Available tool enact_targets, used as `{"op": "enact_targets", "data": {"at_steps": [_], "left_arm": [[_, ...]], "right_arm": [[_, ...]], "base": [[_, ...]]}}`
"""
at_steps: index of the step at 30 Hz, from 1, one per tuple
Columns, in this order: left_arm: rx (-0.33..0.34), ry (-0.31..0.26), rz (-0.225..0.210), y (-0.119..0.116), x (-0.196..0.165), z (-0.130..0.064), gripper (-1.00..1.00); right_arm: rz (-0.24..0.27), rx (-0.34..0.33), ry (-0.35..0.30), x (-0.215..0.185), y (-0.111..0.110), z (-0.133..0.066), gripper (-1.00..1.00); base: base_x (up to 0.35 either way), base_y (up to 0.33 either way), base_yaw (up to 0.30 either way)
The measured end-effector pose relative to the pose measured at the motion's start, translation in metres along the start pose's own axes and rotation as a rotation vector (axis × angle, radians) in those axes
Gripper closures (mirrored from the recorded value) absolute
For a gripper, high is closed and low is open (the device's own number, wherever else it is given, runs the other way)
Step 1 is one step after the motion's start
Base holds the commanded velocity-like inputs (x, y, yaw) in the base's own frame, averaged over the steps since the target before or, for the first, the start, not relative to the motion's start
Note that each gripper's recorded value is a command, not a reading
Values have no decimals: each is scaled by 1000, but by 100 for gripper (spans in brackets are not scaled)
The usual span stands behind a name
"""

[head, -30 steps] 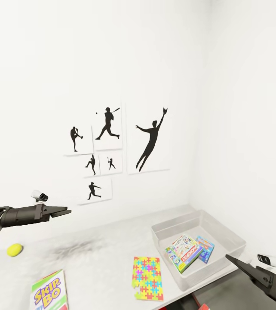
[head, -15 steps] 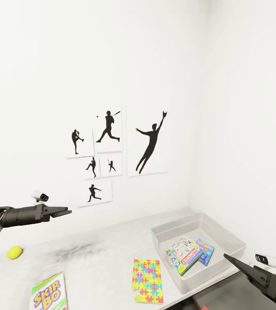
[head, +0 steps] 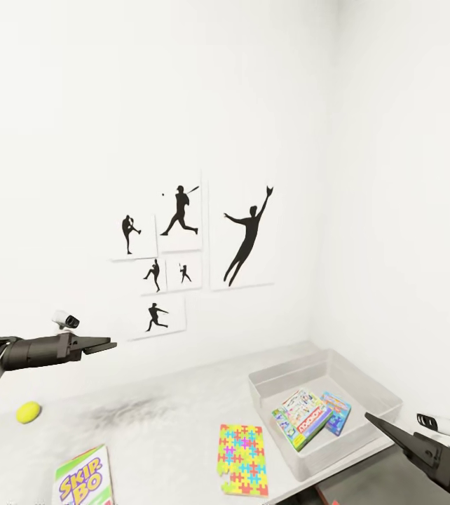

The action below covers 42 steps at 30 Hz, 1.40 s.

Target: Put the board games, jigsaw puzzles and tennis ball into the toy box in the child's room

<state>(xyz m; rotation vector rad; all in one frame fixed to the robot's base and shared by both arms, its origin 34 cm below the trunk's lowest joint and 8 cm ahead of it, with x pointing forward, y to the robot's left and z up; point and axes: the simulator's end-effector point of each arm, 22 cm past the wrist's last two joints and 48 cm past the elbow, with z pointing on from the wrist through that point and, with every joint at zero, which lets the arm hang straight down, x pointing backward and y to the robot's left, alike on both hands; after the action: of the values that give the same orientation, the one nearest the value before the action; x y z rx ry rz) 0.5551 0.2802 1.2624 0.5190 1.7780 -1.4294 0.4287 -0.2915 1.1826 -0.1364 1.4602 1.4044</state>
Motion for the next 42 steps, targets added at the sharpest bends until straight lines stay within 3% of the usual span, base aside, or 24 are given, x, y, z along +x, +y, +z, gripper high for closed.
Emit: {"op": "enact_targets", "data": {"at_steps": [27, 42], "left_arm": [[2, -5, 15, -7, -3, -2, -100], [4, -7, 15, -8, -3, -2, -100]], "right_arm": [[-10, -6, -5, -2, 4, -1, -100], [-3, 17, -6, 0, -3, -1, -100]], "base": [[-13, 11, 140], [0, 0, 25]]}}
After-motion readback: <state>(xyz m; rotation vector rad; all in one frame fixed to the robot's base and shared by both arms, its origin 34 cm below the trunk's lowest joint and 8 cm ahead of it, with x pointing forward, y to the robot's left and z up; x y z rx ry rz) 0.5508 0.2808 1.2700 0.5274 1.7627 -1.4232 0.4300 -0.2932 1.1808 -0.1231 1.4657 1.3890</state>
